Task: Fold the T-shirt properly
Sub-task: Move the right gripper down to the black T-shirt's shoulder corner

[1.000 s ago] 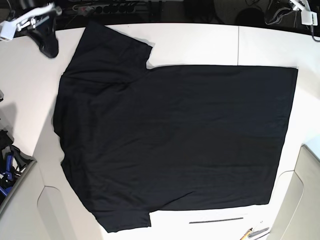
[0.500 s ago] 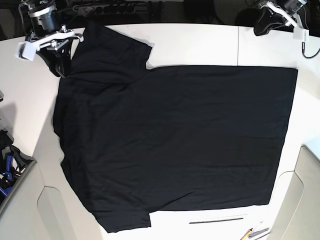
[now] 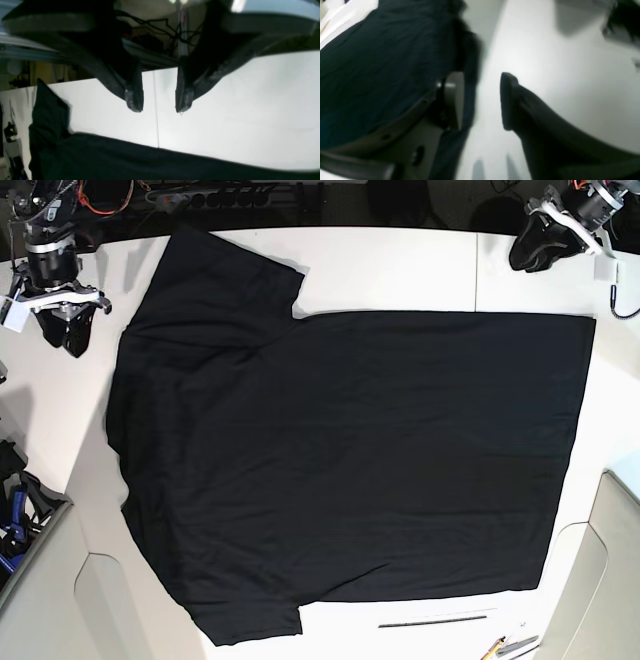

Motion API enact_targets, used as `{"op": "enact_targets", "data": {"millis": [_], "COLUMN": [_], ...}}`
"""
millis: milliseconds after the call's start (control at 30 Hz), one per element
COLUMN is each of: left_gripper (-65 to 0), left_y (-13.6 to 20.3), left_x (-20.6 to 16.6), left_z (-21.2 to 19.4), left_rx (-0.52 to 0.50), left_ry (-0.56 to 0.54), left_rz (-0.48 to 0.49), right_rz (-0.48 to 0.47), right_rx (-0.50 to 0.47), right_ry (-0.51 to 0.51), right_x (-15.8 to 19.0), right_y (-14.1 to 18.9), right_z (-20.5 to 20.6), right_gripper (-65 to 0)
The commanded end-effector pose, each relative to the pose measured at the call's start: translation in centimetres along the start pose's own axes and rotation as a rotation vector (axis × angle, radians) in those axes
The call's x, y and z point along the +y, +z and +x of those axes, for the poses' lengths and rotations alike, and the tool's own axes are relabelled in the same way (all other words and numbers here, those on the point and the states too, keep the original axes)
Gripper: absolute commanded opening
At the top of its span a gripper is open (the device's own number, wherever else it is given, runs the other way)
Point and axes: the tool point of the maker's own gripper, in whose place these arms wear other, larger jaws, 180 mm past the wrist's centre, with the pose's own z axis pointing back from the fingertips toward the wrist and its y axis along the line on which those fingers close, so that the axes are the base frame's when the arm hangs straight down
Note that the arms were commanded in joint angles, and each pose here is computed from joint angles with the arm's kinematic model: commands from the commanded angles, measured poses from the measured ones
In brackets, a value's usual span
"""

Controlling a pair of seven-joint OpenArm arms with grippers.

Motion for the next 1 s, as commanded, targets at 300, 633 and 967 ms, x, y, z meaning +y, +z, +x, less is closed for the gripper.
{"op": "enact_targets", "data": {"millis": [300, 633, 967], "left_gripper": [-40.4, -40.4, -40.3], "left_y": [0.1, 0.1, 0.2], "left_x": [-0.4, -0.5, -0.8], "left_z": [1.1, 1.2, 2.2], "left_rx": [-0.031, -0.04, -0.096], "left_ry": [-0.016, -0.007, 0.018], "left_rz": [-0.021, -0.027, -0.045], "right_rz": [0.078, 0.19, 0.192], "right_rx": [0.084, 0.189, 0.208], "right_ry": [-0.178, -0.15, -0.104], "right_x": [0.5, 5.4, 5.7], "right_y": [-3.8, -4.7, -4.7], "right_z": [-4.4, -7.5, -8.0], "right_gripper": [-37.6, -37.6, -65.0]}}
